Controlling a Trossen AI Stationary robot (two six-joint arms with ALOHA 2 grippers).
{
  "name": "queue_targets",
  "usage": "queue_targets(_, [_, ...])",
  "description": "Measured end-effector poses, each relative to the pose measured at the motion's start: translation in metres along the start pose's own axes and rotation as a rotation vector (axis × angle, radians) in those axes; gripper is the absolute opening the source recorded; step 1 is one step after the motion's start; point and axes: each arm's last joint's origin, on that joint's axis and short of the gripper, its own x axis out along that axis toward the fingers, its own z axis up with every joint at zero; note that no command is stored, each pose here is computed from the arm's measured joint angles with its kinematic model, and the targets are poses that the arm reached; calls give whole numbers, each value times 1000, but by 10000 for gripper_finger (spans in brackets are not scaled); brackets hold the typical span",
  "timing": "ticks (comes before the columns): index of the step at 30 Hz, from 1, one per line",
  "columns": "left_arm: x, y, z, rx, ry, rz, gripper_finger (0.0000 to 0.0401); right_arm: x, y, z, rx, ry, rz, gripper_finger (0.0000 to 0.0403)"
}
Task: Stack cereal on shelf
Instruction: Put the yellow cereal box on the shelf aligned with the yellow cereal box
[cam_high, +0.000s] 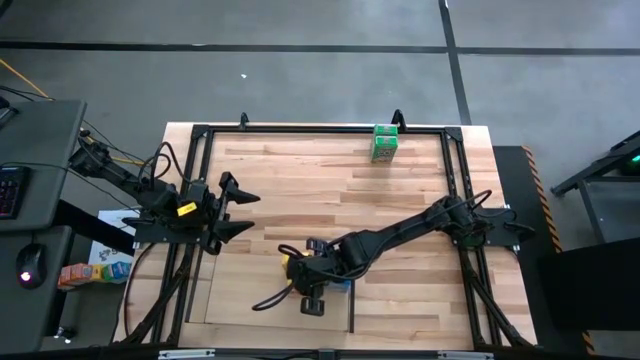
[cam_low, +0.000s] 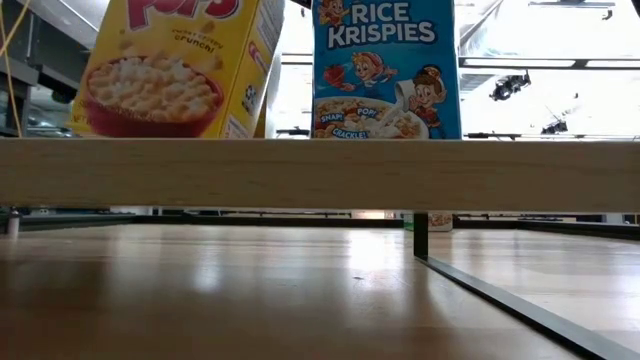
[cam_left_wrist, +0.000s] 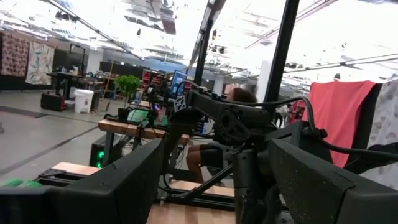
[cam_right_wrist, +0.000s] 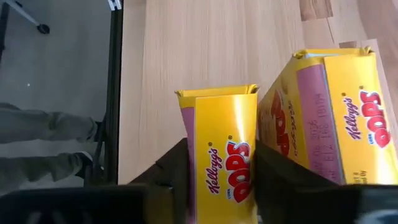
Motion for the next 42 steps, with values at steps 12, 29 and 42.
queue_targets(12, [0, 0, 0, 20, 0, 0, 282, 0, -6, 3, 8, 10, 22, 226])
queue_targets(29, [0, 0, 0, 20, 1, 2, 282, -68, 6, 2, -127, 3, 169, 208])
queue_targets(42, [0, 1, 0, 20, -2, 50, 282, -27, 25, -38, -109, 123, 92, 12])
